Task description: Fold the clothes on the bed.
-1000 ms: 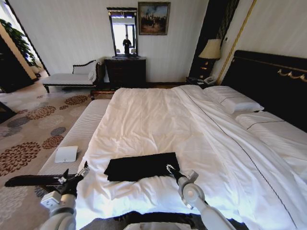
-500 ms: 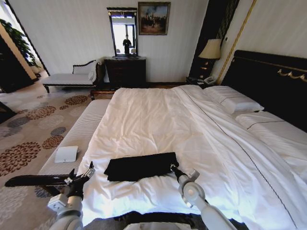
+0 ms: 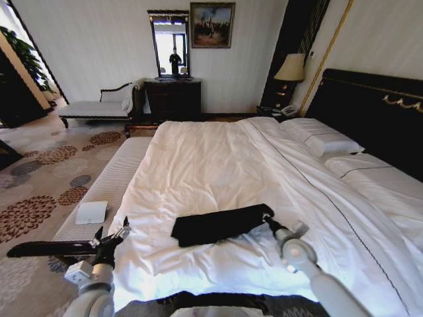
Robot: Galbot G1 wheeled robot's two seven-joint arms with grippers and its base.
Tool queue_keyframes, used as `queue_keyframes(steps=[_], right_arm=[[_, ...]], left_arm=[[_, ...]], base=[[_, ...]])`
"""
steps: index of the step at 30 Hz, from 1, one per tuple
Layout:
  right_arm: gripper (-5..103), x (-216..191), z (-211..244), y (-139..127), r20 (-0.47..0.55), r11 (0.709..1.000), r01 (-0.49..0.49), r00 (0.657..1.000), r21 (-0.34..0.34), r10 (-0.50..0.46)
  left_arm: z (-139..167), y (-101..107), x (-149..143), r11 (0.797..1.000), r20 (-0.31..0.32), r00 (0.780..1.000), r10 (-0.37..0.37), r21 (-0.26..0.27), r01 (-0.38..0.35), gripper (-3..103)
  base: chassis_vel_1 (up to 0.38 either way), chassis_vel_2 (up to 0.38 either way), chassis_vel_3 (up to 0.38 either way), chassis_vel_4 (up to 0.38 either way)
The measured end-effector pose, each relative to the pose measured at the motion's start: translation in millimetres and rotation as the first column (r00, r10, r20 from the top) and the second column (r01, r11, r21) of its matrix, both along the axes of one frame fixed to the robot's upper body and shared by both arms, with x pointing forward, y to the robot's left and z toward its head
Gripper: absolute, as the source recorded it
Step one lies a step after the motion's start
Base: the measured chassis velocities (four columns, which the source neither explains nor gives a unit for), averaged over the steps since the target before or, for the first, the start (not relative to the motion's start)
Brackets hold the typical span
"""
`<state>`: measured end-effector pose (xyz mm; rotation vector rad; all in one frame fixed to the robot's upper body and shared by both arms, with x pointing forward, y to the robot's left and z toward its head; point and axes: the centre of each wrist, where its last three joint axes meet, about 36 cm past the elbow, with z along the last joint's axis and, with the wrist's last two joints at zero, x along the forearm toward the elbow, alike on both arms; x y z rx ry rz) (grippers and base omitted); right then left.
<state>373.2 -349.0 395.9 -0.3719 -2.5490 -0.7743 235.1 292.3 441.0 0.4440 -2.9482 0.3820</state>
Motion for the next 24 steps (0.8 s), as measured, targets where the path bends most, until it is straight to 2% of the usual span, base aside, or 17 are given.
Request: queue_keyframes(steps=[3, 6, 8, 9, 12, 14, 16, 18, 20, 24], right_arm=[[3, 4, -5, -18, 0.015, 0.998, 0.037, 0.999, -0.045, -0.036], [3, 5, -5, -17, 0.037, 0.998, 0.038, 0.999, -0.052, -0.036], [3, 4, 0, 3, 0.096, 0.999, -0.013, 0.995, -0.038, 0.017], [3, 4, 0, 3, 0.096, 0.999, -0.013, 0.995, -0.038, 0.017], [3, 3, 2, 28, 0.182, 0.993, -0.111, 0.977, -0.033, 0.115], [3, 2, 0, 50, 0.247, 0.977, -0.209, 0.946, -0.038, 0.212], [3, 2, 0, 56, 0.263, 0.97, -0.24, 0.934, -0.04, 0.242], [3, 0, -2, 68, 0.299, 0.945, -0.324, 0.898, -0.05, 0.324], [3, -2, -2, 71, 0.308, 0.936, -0.347, 0.886, -0.055, 0.346], [3, -6, -7, 88, 0.345, 0.886, -0.458, 0.823, -0.069, 0.452]], left_arm=[[3, 4, 2, 1.0, 0.013, 1.0, 0.005, -0.007, -0.005, 100], [6, 10, 4, 1.0, 0.027, 0.999, 0.016, -0.012, -0.016, 100], [12, 23, 8, 0.999, 0.04, 0.998, 0.044, -0.013, -0.044, 100], [12, 23, 8, 0.999, 0.04, 0.998, 0.044, -0.013, -0.044, 100], [16, 39, 10, 0.996, 0.032, 0.996, 0.086, 0.0, -0.086, 100], [17, 56, 11, 0.992, 0.025, 0.991, 0.13, 0.004, -0.13, 100], [17, 61, 10, 0.99, 0.023, 0.99, 0.139, 0.003, -0.139, 100], [13, 70, 10, 0.988, 0.009, 0.988, 0.156, 0.003, -0.156, 100], [11, 72, 11, 0.988, 0.005, 0.988, 0.156, 0.004, -0.156, 100], [1, 80, 12, 0.986, -0.021, 0.986, 0.167, 0.004, -0.167, 100]], base=[[0.0, 0.0, 0.0, 0.0], [0.0, 0.0, 0.0, 0.0], [0.0, 0.0, 0.0, 0.0], [0.0, 0.0, 0.0, 0.0], [0.0, 0.0, 0.0, 0.0], [0.0, 0.0, 0.0, 0.0], [0.0, 0.0, 0.0, 0.0], [0.0, 0.0, 0.0, 0.0], [0.0, 0.0, 0.0, 0.0], [0.0, 0.0, 0.0, 0.0]])
